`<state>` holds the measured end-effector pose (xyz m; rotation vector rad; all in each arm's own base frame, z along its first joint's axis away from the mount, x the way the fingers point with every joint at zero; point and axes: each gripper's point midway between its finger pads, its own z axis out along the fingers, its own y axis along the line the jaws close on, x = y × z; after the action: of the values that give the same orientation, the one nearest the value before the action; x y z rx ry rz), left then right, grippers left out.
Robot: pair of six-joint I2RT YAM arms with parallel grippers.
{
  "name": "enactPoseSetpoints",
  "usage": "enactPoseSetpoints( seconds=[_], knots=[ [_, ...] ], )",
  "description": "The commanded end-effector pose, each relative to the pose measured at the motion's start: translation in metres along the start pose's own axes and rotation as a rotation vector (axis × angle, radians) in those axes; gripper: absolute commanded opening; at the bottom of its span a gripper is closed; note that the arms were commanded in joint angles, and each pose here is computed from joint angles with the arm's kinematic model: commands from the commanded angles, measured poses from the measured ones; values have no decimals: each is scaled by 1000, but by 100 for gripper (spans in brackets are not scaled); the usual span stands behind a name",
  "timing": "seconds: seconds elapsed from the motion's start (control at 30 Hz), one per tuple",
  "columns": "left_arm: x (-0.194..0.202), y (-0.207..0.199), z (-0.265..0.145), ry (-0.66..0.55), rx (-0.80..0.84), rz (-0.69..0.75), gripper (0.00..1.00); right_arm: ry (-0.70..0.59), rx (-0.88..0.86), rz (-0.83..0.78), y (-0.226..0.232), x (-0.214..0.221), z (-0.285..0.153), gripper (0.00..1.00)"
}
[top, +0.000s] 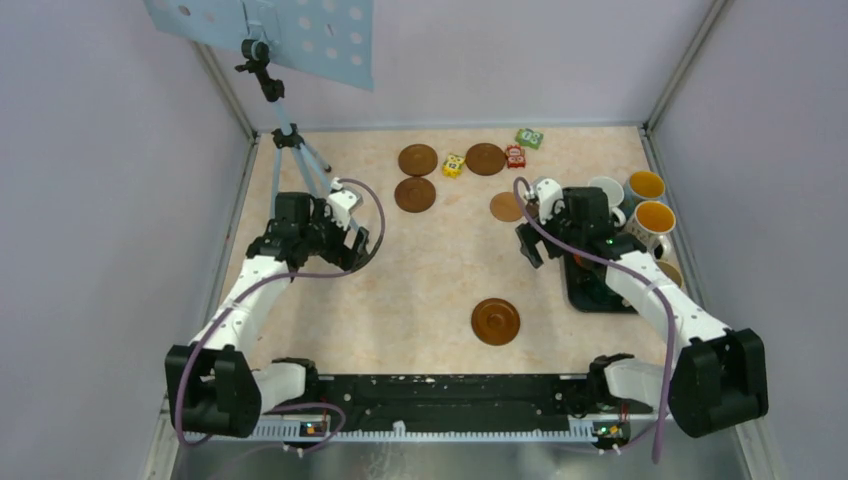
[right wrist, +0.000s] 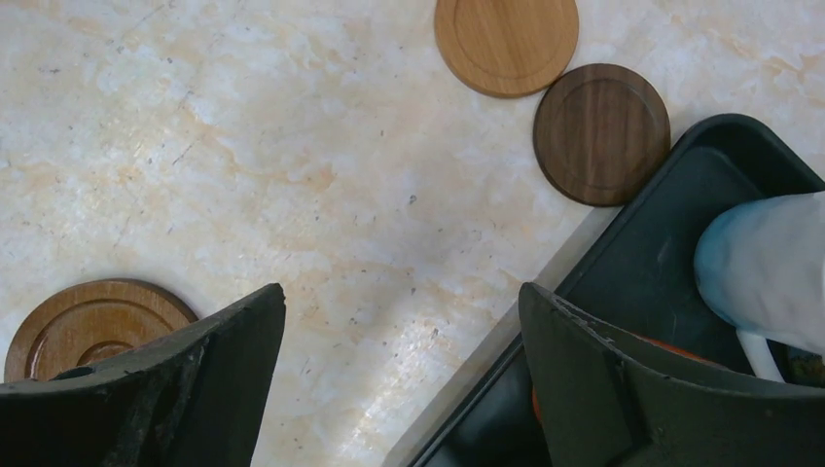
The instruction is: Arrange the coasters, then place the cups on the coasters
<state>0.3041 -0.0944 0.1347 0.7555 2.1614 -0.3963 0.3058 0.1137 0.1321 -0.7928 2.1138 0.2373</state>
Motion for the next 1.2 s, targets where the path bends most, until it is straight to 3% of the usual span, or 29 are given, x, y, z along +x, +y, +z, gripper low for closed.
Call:
enactPoseSetpoints(
  seconds=[0.0, 0.27, 0.57, 0.87, 1.17],
  knots=[
    [-16, -11, -13, -83, 23, 61, 99, -101, 17, -29, -6, -51, 13, 87],
    [-36, -32, -30, -179, 95, 60, 99, -162, 53, -14, -3, -125, 77, 80],
    [-40, -31, -35, -172, 81, 39, 99, -179, 87, 79, -1, -167, 171, 45],
    [-38, -30, -32, -157, 86, 23, 99, -313, 62, 110, 15, -216, 226, 42],
    [-33, -28, -29, -134, 85, 7, 99, -329, 40, 116, 20, -240, 288, 43]
  ],
)
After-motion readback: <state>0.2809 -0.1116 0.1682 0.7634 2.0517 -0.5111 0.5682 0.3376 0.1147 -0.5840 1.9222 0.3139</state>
